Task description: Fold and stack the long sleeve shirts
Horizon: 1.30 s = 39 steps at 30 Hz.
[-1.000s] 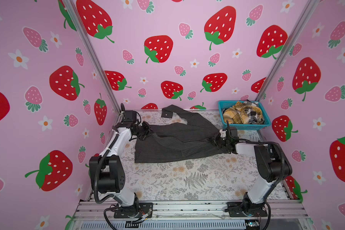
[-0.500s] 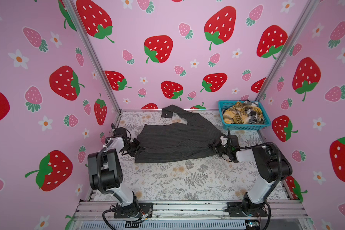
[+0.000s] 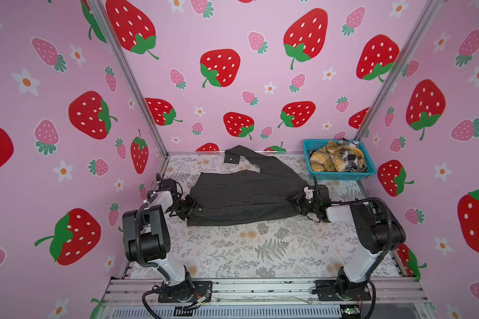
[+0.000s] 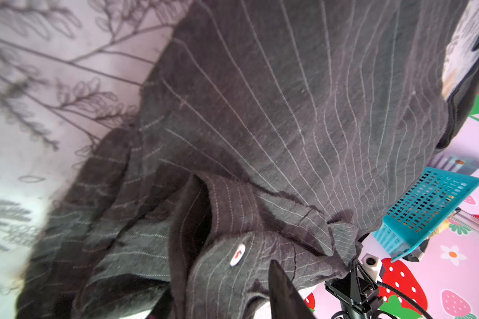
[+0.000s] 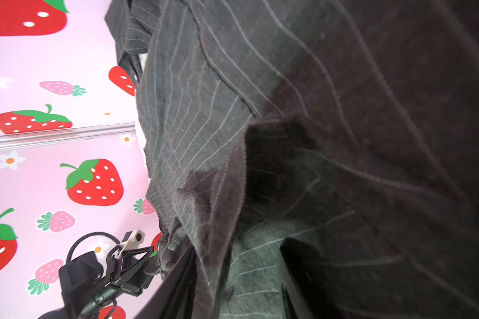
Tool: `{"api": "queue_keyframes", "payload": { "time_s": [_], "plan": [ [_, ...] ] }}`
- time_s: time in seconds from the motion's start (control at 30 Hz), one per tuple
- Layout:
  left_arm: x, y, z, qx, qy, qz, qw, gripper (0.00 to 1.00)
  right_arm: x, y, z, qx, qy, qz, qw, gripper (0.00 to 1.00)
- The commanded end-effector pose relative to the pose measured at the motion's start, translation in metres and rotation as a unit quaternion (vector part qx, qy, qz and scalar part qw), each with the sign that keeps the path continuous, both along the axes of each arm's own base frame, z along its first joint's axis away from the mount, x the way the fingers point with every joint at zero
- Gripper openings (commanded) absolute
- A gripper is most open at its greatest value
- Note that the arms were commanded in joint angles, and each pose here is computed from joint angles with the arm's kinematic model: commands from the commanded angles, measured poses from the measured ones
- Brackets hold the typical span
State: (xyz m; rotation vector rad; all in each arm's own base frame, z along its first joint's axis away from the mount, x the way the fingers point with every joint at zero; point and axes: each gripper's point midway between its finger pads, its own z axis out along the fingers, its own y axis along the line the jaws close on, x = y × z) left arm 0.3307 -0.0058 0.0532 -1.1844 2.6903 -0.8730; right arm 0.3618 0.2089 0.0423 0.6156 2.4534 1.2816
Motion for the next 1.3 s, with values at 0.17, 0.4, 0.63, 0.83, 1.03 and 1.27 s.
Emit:
{"api": "queue_keyframes", "payload": {
  "time_s": [0.17, 0.4, 0.63, 0.83, 1.03, 1.27],
  "plan": [
    [-0.039, -0.007, -0.006, 0.001, 0.053, -0.011, 0.999, 0.46, -0.003, 0.003, 0.009, -0.046, 0.022, -0.005, 0.999, 0.58],
    [-0.046, -0.016, 0.000, -0.009, 0.028, -0.004, 1.000, 0.19, -0.003, 0.011, 0.005, -0.047, 0.029, -0.001, 0.998, 0.35],
    [-0.035, -0.019, 0.011, -0.007, 0.021, -0.026, 0.999, 0.00, -0.004, 0.013, 0.007, -0.046, 0.045, -0.001, 0.998, 0.51],
    [-0.036, -0.020, 0.016, -0.011, 0.014, -0.028, 0.999, 0.00, -0.004, 0.020, 0.006, -0.039, 0.063, 0.003, 0.997, 0.07],
    [0.012, -0.015, 0.042, -0.026, -0.028, -0.017, 0.999, 0.00, 0.013, 0.020, 0.025, -0.028, 0.033, -0.005, 0.999, 0.00],
    [0.068, -0.010, 0.101, -0.050, -0.099, 0.001, 0.994, 0.00, 0.022, 0.014, 0.049, 0.006, -0.023, -0.018, 1.000, 0.00]
  ]
}}
